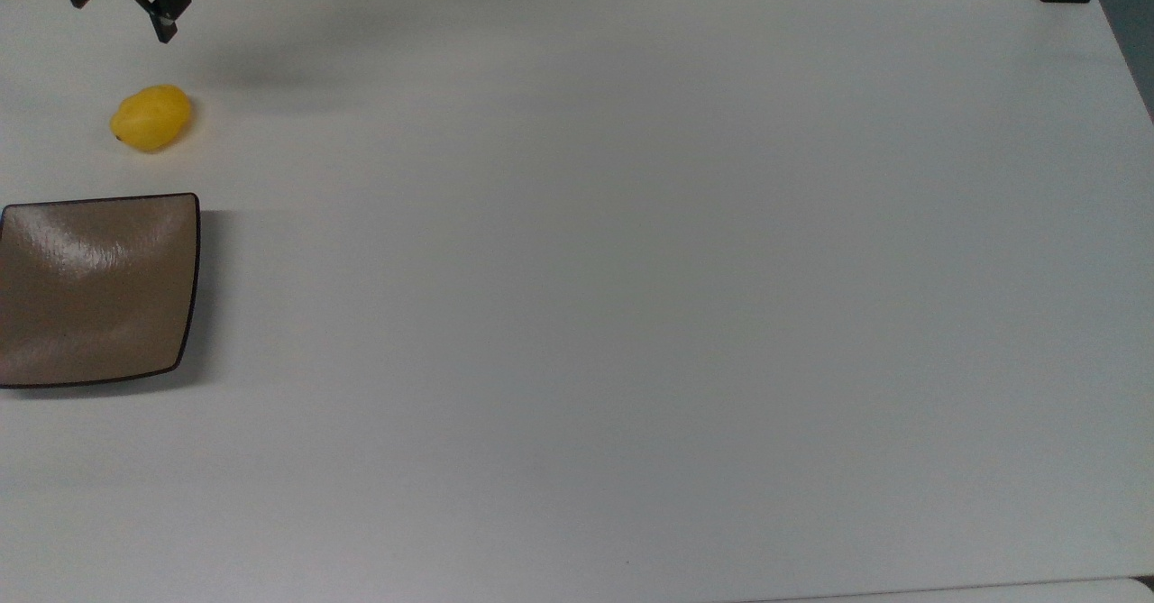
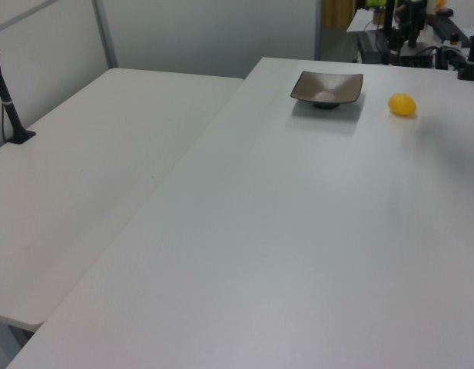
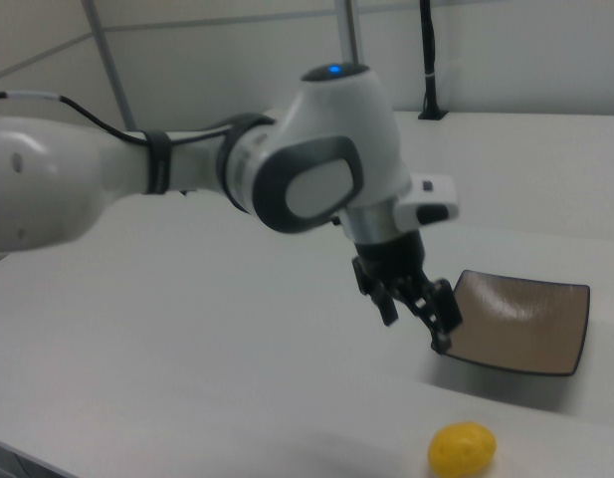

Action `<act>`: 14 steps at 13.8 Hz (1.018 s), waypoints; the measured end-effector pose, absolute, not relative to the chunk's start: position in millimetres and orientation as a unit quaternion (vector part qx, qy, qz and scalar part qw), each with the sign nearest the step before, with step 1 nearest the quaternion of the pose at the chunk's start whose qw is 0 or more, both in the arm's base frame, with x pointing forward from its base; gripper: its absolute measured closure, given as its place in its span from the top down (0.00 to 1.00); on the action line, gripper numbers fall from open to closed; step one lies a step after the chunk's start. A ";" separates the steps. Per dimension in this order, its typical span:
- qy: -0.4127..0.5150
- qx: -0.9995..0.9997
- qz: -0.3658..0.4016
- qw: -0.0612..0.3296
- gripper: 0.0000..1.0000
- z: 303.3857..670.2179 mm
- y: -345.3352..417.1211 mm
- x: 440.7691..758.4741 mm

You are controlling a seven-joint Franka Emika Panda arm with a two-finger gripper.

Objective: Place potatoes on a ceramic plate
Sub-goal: 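Move the open gripper toward the yellow potato and lower over it, then close the gripper on the yellow potato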

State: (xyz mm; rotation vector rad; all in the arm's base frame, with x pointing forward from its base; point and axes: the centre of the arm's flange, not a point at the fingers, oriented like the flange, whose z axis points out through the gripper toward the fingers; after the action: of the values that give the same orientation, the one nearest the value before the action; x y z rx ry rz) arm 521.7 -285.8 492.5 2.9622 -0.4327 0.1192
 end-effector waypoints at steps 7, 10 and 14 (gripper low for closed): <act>-0.181 0.982 0.037 0.042 1.00 405.8 -321.4 534.4; -0.188 0.981 0.030 0.042 1.00 379.8 -332.4 534.6; -0.206 0.978 0.018 0.039 1.00 364.4 -352.7 522.9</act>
State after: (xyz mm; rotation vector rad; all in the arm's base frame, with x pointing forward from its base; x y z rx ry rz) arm 522.9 -352.7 364.4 2.9965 -0.6326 0.0563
